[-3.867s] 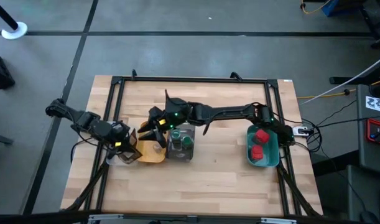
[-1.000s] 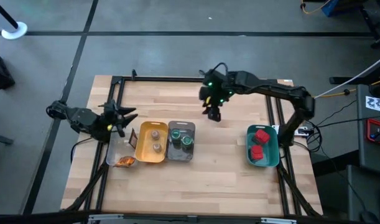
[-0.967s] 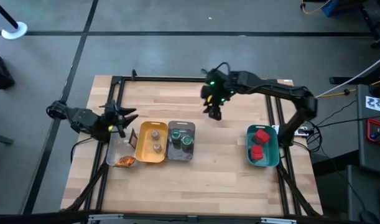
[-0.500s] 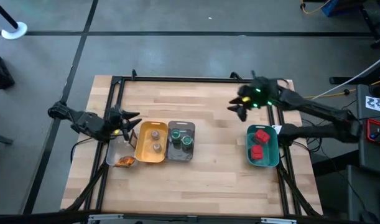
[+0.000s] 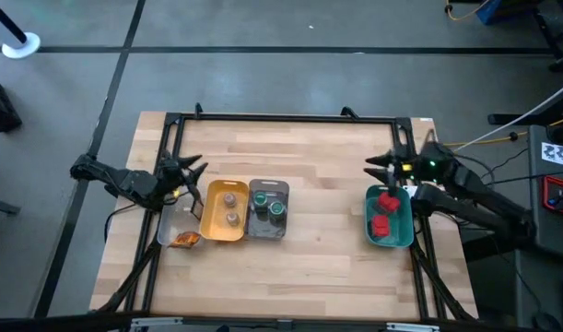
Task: Sort spices by type
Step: Return to Home Position
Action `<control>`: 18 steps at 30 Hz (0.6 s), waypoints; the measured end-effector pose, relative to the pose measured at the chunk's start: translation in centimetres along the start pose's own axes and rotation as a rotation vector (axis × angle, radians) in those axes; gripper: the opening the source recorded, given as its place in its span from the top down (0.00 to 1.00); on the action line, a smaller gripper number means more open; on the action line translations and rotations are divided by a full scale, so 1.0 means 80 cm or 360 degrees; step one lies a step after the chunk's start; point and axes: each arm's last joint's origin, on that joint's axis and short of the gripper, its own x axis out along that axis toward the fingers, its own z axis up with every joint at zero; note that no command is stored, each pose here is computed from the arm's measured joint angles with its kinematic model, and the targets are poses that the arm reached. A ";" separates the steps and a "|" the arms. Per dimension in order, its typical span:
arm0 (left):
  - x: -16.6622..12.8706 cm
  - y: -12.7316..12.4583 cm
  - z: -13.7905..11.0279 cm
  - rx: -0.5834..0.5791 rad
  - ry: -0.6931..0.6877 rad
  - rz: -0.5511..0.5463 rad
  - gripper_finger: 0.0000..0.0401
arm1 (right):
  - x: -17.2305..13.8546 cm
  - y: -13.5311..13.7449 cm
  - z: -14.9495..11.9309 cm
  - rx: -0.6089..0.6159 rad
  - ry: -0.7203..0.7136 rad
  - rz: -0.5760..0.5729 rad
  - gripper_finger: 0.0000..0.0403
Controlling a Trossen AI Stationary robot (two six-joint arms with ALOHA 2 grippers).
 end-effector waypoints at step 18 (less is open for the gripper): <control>0.007 0.013 -0.004 -0.0279 -0.0020 0.0351 0.63 | -0.004 -0.011 -0.061 0.0092 -0.0293 -0.0023 0.55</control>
